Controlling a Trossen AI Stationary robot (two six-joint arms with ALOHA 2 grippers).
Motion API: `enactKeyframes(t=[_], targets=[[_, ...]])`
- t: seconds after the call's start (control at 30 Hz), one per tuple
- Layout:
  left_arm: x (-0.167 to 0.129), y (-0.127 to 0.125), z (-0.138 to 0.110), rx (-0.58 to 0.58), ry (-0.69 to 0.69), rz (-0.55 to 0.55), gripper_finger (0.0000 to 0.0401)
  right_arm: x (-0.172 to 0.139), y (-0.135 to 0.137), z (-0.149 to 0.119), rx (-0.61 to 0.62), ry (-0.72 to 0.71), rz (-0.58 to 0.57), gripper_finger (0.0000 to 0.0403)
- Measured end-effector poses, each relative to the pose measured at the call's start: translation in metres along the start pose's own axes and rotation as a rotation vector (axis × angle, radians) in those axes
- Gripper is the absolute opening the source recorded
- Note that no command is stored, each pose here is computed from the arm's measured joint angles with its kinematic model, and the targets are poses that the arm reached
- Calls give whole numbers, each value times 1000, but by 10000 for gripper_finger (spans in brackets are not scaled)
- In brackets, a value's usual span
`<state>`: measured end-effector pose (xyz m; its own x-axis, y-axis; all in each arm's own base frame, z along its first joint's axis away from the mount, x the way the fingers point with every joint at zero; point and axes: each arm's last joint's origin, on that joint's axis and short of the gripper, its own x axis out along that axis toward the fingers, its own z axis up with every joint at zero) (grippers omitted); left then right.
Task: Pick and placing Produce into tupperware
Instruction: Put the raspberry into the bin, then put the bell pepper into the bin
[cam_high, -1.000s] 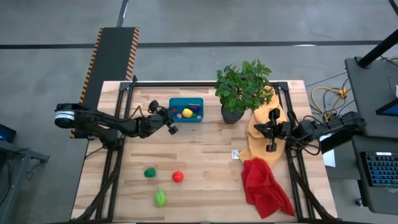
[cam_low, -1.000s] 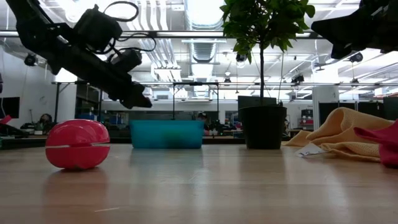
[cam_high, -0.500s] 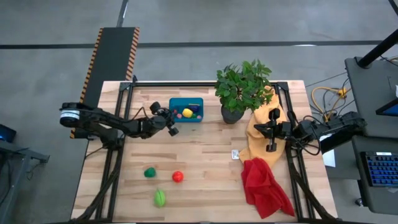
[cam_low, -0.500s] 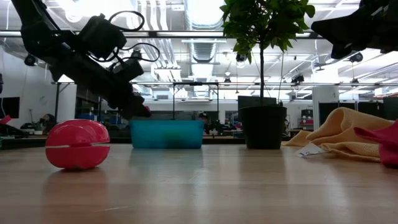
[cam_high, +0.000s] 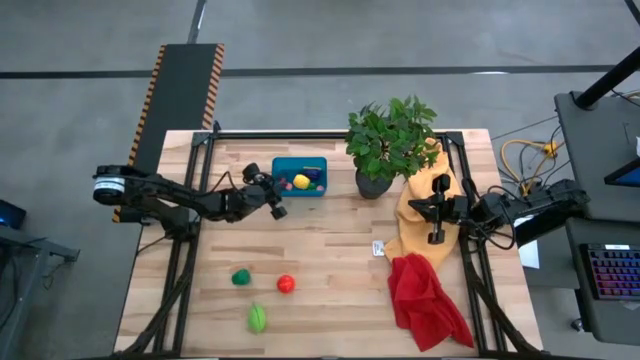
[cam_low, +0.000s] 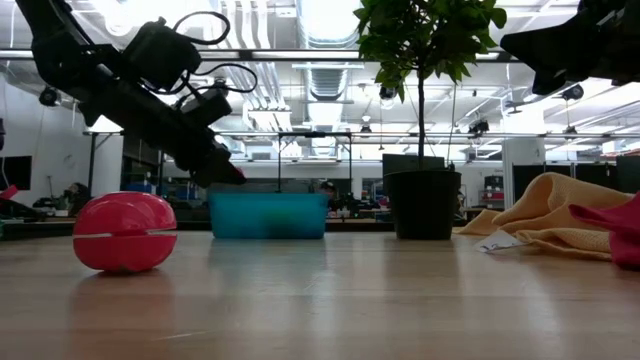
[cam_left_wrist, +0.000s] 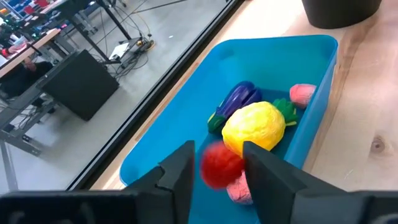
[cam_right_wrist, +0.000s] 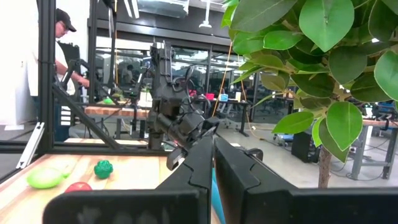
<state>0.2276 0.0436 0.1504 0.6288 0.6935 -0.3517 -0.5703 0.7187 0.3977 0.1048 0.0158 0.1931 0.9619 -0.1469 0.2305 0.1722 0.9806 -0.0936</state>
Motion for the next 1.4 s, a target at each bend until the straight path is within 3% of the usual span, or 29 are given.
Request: enactKeyframes(t=[0.23, 0.47, 0.7, 0.8, 0.87, 1.1, 1.4], targets=[[0, 0, 0, 0, 0, 1, 183, 0, 0, 0, 0, 0, 0, 9], [-1, 0, 2, -7, -13, -25, 222, 0, 0, 0, 0, 0, 0, 9], [-19, -1, 39, -176, -198, -393, 231, 0, 0, 0, 0, 0, 0, 9], [-34, 2, 52, -228, -266, -498, 231, 0, 0, 0, 0, 0, 0, 9], [-45, 5, 59, -272, -297, -534, 231, 0, 0, 0, 0, 0, 0, 9], [-84, 8, 67, -264, -345, -622, 231, 0, 0, 0, -6, 1, 0, 9], [-129, 4, 71, -278, -229, -679, 231, 0, 0, 0, -8, 1, 1, 9]])
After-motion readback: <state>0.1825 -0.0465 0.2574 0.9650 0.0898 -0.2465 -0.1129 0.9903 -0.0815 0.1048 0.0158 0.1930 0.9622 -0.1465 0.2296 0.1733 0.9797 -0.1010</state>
